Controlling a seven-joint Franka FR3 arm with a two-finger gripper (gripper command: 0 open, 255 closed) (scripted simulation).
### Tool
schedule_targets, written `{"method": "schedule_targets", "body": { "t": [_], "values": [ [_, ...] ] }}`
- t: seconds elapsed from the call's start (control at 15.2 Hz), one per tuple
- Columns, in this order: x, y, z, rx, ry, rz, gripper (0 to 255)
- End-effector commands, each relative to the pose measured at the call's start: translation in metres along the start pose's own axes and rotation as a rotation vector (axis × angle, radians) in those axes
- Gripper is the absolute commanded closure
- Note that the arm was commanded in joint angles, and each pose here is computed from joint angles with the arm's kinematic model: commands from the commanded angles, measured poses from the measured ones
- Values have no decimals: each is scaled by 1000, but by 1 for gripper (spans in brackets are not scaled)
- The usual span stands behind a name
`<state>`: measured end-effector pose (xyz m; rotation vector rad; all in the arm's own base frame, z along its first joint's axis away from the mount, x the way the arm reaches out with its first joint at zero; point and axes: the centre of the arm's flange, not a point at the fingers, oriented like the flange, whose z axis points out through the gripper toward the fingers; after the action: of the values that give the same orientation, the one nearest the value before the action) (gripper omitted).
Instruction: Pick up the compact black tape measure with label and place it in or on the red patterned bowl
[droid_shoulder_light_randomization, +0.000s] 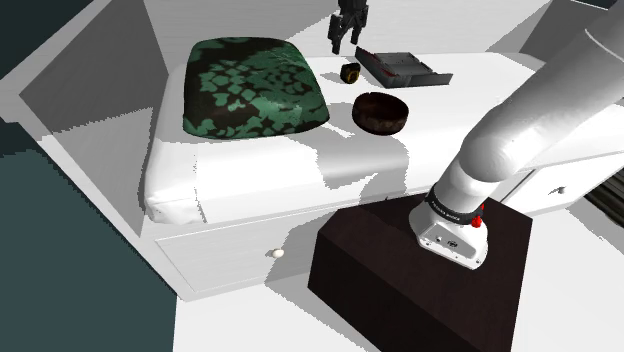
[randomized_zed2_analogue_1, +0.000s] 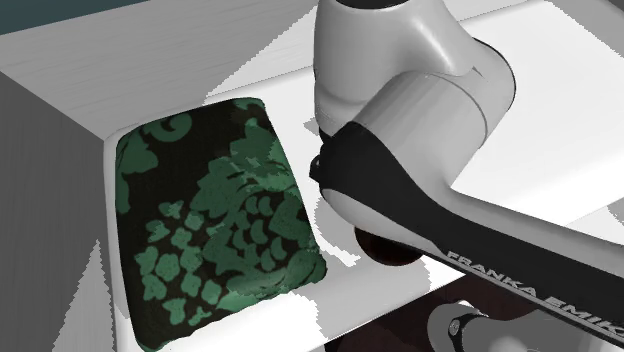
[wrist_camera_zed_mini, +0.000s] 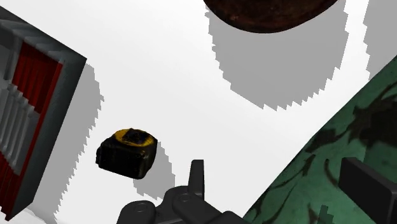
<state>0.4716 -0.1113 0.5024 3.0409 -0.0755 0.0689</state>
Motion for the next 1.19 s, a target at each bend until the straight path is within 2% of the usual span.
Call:
{"method": "schedule_targets", "body": {
  "t": [0.0, 0.92, 1.12],
  "values": [
    [14, 17, 14, -15, -15, 6, 0],
    [105, 129, 127, -113, -118, 52, 0],
    [105, 133, 140, -115, -120, 53, 0]
  ]
}}
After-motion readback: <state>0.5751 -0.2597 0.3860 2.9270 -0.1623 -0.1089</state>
